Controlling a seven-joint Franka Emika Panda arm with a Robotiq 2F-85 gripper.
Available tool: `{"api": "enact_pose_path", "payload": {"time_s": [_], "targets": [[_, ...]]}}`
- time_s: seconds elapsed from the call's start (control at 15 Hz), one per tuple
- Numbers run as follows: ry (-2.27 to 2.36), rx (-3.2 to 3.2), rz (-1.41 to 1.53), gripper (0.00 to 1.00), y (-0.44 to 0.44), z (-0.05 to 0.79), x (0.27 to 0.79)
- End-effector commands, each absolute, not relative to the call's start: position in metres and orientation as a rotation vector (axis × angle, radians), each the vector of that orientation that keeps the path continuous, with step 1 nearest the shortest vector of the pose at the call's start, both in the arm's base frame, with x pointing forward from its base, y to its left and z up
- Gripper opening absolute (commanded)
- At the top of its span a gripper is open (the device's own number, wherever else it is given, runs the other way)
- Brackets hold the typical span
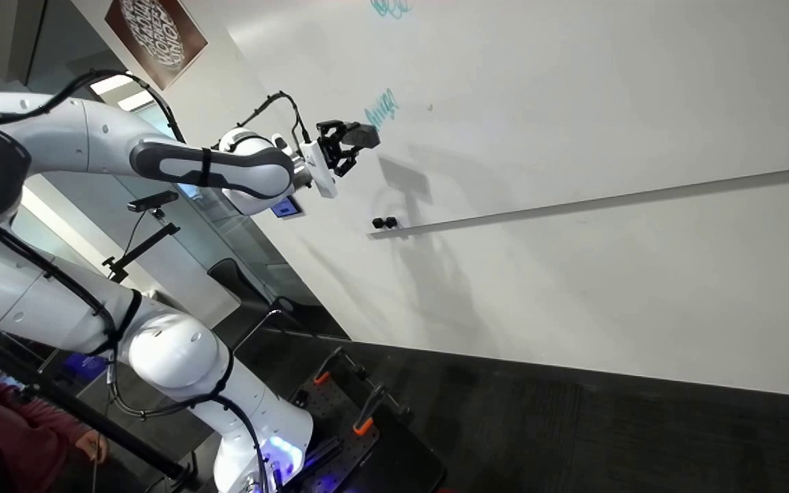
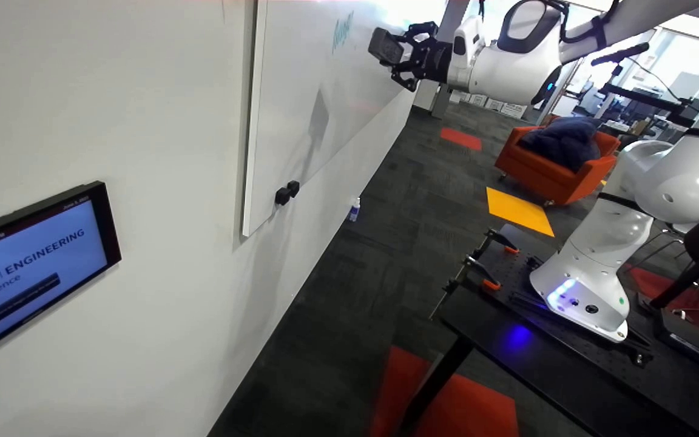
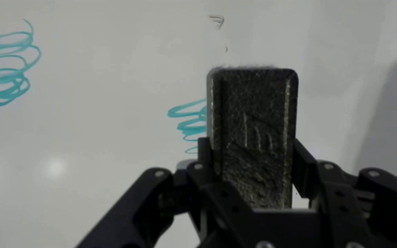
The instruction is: Use the duster to erase the white board
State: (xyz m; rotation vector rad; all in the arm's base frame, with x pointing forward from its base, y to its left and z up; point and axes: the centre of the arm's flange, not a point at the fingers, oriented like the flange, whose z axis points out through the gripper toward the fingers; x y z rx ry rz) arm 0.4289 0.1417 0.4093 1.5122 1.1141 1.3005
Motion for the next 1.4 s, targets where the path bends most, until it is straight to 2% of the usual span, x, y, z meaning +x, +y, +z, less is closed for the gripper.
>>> {"api": "enact_pose_path", "payload": {"time_s": [0.0,0.47,0.73,1.0,1.33], "targets": [[1.093,1.563,1.315,0.31,0.139,0.409,0.438],[0.986,1.859,1.555,0.31,0.084,0.456,0.492],[0.942,1.930,1.722,0.31,0.097,0.486,0.510],[0.905,1.951,1.717,0.31,0.111,0.492,0.526],[0.903,1.984,1.691,0.31,0.085,0.479,0.547]]}}
